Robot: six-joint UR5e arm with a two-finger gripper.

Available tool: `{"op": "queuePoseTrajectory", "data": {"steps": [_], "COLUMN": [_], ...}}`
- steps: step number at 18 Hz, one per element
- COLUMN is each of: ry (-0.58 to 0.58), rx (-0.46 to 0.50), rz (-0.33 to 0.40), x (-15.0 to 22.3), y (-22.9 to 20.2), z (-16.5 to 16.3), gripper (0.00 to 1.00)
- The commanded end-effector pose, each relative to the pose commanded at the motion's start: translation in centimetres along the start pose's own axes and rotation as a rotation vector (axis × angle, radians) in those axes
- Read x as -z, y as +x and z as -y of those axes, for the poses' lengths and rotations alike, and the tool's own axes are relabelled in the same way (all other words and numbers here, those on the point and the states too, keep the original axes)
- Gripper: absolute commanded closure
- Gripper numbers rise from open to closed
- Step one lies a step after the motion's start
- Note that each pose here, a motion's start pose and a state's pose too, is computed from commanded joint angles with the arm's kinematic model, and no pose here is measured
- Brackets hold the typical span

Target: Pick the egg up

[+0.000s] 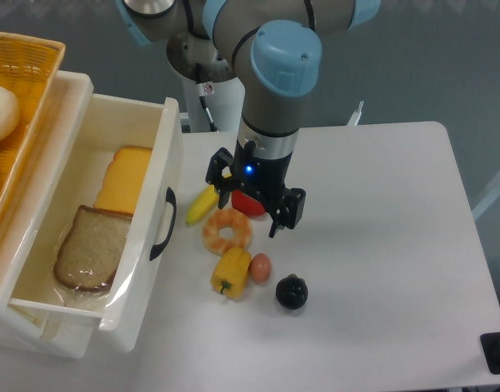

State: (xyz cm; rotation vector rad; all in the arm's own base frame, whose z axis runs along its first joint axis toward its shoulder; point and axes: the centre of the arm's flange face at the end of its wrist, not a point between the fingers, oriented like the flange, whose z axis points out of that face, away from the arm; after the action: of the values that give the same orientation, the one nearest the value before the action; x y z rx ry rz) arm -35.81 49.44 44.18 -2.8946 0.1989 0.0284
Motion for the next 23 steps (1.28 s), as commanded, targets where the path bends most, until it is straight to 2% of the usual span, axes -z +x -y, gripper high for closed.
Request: {"op": "queuePoseTrajectory", "data": {"steps": [4, 9, 13, 17, 23], "ry": [0.006, 0.018, 0.02, 0.009, -0.032], "rx": [0.0, 0.008, 0.049, 0.037, 0.042], "rz": [0.007, -0.023, -0.065, -0.085, -0.143], "x": [0.0, -1.2, -3.0, -4.8, -8.4], "y": [0.0, 0.0, 0.3, 0.7, 1.5], "z": [0.1, 0.3, 0.1, 0.6, -0.3], "gripper": [0.0, 0.0, 0.0, 0.0, 0.0]}}
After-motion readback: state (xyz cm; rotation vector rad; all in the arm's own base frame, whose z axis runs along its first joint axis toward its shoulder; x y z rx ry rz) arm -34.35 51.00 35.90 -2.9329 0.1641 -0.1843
